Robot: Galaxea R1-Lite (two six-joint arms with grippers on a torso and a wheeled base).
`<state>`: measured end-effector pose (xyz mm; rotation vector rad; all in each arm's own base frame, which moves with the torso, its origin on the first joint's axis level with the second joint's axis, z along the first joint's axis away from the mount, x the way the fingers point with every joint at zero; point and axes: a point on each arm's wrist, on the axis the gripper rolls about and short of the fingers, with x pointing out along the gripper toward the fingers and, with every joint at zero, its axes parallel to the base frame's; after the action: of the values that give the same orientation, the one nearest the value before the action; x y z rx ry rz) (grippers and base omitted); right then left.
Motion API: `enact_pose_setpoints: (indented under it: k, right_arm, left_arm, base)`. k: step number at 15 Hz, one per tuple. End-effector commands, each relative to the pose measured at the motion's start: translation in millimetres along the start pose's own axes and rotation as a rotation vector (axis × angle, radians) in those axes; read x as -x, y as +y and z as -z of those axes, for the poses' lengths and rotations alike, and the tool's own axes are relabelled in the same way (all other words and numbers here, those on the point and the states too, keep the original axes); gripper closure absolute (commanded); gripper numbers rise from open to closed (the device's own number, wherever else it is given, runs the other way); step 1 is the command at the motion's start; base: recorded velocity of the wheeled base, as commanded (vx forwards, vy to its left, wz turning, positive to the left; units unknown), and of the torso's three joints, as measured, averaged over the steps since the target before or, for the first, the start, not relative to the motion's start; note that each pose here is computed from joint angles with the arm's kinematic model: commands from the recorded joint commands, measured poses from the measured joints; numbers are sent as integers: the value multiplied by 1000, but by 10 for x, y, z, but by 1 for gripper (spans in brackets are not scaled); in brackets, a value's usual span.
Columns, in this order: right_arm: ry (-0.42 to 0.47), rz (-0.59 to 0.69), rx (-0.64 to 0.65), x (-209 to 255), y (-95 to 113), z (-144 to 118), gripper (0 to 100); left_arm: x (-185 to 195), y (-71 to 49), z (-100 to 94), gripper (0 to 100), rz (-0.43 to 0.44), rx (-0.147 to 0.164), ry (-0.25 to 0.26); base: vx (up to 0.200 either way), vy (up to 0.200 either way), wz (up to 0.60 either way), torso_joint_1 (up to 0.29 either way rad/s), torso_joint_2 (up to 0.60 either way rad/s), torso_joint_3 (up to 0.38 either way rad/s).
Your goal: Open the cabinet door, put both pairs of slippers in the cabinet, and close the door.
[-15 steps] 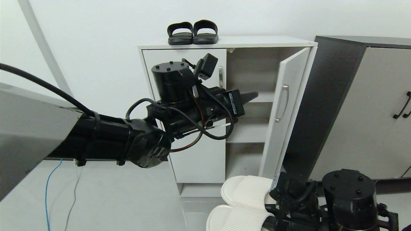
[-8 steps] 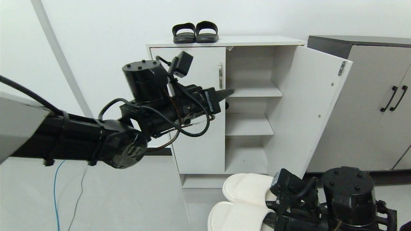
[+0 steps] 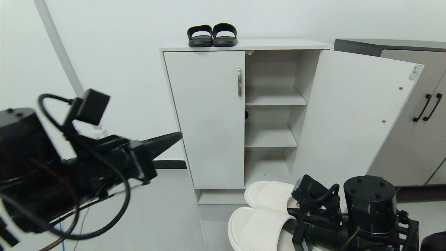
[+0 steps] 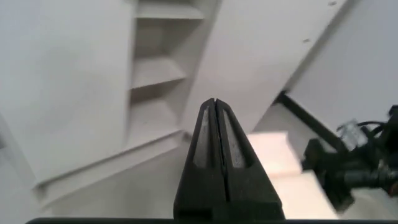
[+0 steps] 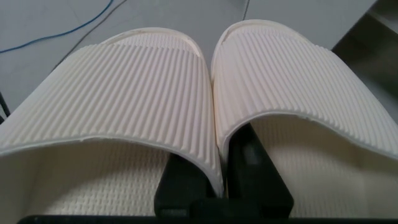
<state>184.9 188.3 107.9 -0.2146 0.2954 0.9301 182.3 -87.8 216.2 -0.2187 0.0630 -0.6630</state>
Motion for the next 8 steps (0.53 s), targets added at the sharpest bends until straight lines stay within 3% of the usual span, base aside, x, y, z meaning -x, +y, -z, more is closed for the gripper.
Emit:
enact_pose_setpoints:
  k: [1, 5, 8]
  right_arm:
    - [13, 4, -3, -25, -13, 30, 100]
    - [9, 11, -5, -16, -33, 24, 100]
    - [13, 12, -4, -17, -33, 33, 100]
  left_arm:
    - [859, -117, 188, 100, -168, -27, -59]
    - [1579, -145, 622, 100, -421, -138, 30]
    - [1928, -186, 883, 100, -594, -138, -23]
  base:
    - [0, 0, 0, 0, 0, 0]
    - [0, 0, 0, 0, 0, 0]
    - [0, 0, 0, 0, 0, 0]
